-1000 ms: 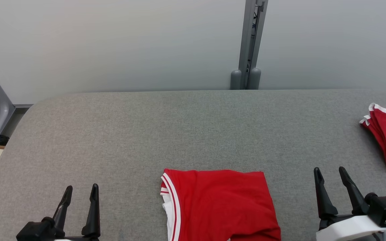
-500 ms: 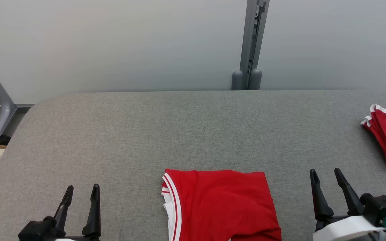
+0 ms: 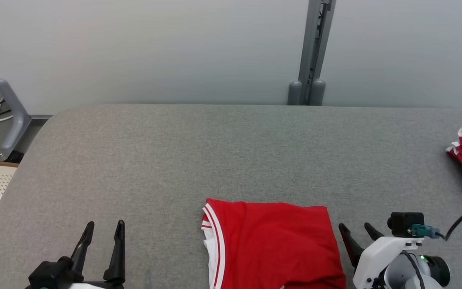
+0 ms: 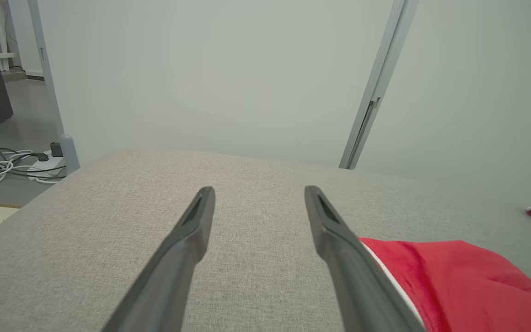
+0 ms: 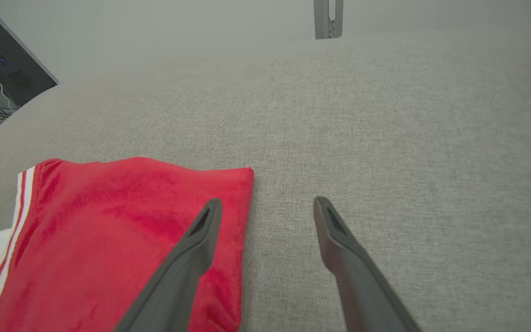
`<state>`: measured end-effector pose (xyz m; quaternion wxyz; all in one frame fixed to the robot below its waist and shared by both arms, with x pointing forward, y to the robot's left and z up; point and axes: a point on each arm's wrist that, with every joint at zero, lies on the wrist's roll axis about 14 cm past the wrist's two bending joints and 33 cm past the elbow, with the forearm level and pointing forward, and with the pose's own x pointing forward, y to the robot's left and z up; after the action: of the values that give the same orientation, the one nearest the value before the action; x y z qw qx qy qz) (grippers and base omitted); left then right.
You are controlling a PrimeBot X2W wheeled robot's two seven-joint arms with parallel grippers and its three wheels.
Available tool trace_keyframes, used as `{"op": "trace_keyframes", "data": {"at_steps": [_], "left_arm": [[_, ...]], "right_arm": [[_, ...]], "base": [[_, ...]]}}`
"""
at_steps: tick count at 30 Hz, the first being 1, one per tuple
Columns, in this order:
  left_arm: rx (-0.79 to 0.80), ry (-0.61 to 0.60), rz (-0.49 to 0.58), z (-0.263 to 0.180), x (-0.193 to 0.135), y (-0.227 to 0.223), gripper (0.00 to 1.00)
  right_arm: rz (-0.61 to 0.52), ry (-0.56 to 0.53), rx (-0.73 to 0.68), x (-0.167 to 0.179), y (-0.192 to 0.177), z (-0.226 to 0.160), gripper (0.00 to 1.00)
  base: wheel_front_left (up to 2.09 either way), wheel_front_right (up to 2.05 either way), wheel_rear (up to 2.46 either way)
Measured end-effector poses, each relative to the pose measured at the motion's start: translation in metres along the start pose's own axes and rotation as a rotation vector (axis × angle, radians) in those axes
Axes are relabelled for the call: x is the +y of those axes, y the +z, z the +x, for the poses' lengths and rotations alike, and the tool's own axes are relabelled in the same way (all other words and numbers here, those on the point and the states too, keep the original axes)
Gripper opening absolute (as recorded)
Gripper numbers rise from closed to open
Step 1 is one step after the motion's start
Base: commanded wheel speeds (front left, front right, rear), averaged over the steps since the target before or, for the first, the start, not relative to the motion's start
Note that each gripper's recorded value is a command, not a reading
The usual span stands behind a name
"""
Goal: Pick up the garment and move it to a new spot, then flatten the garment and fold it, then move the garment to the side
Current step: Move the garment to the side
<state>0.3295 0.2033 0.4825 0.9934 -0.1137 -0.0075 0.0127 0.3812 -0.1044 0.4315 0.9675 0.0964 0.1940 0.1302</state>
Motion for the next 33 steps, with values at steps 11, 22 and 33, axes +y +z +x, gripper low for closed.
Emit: {"op": "trace_keyframes", "data": {"at_steps": [11, 22, 33], "left_arm": [[0.014, 0.083, -0.008, -0.018, 0.025, -0.005, 1.0], [0.014, 0.108, -0.007, -0.024, 0.034, -0.005, 1.0], [0.019, -0.006, -0.009, -0.005, 0.002, -0.005, 1.0]], "right_arm": [[0.146, 0.065, 0.318, 0.023, -0.056, 0.014, 1.0], [0.164, 0.112, 0.283, 0.042, -0.049, 0.028, 0.0], [0.035, 0.106, 0.065, 0.032, 0.014, 0.04, 0.0]], "base": [[0.0, 0.0, 0.0], [0.0, 0.0, 0.0], [0.0, 0.0, 0.0]]}}
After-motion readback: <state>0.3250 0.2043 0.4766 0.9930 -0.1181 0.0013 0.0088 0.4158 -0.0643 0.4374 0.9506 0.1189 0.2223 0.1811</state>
